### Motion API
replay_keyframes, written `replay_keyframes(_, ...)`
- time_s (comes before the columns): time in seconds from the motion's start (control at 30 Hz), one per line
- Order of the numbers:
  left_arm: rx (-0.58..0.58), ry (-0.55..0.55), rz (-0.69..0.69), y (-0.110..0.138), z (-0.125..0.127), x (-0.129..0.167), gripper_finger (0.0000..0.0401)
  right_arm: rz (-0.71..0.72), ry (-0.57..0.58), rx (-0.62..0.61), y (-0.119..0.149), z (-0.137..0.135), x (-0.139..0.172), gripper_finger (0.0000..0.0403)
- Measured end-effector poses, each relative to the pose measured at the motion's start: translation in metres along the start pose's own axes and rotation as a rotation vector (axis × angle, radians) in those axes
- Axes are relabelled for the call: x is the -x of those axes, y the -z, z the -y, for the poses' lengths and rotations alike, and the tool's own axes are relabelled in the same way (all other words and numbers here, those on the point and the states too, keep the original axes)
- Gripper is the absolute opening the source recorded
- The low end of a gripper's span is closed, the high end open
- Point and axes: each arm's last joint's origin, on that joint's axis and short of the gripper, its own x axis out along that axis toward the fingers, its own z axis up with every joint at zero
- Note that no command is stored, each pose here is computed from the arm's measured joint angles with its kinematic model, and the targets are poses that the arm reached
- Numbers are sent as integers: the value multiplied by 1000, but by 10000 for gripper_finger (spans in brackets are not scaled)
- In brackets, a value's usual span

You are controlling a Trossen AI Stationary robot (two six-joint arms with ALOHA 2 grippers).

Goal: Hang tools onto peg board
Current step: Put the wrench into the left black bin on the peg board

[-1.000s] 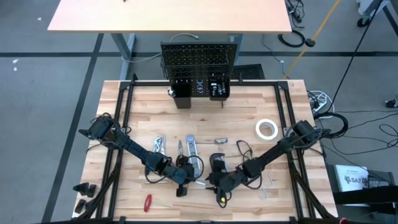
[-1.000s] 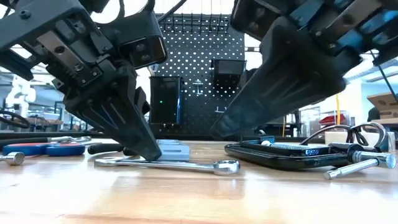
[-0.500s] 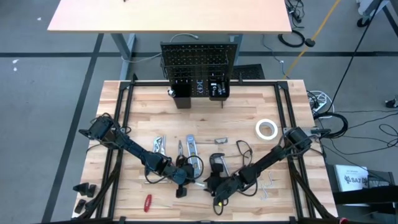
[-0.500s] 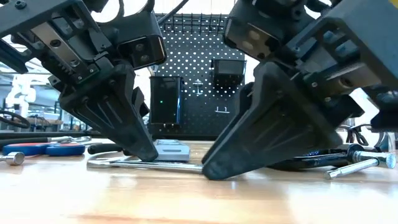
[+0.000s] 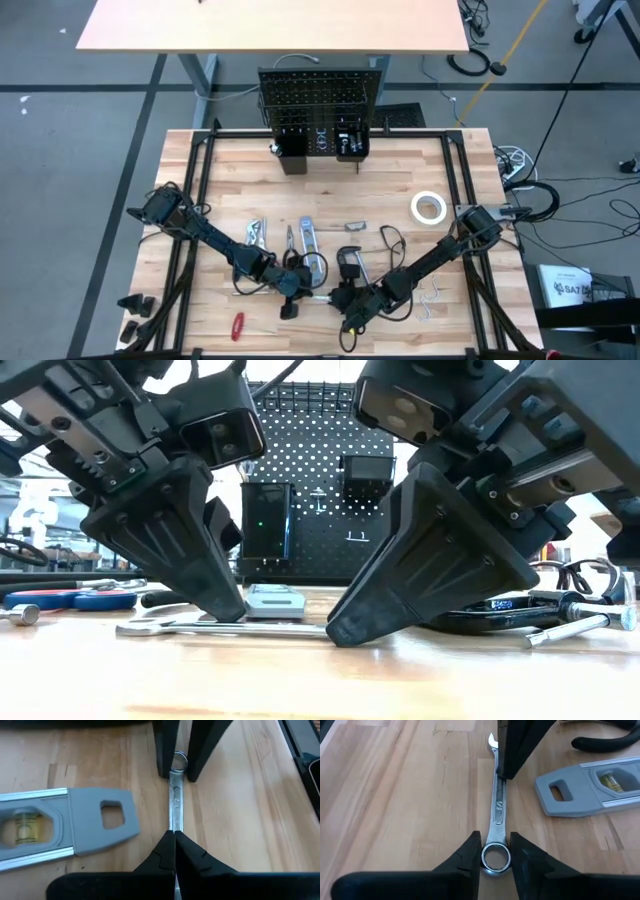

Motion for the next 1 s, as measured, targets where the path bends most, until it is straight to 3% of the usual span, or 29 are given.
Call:
replay_keyframes(0.37,-186,57,99,-14,10,15,2,3,-11,20,-8,5,9,71)
replay_keyframes(0.53,-240,60,152,-24,14,29,2,-1,6,30,-7,6,9,13)
replay_keyframes(0.67,-249,31,103,-23,10,35,3,-1,3,37,-7,6,9,2)
replay_keyframes(0.9,-197,2,25,-17,7,36,59,-2,3,39,-7,6,9,2)
replay_keyframes(1.0,-179,0,22,-16,7,36,87,73,30,67,-13,5,10,2)
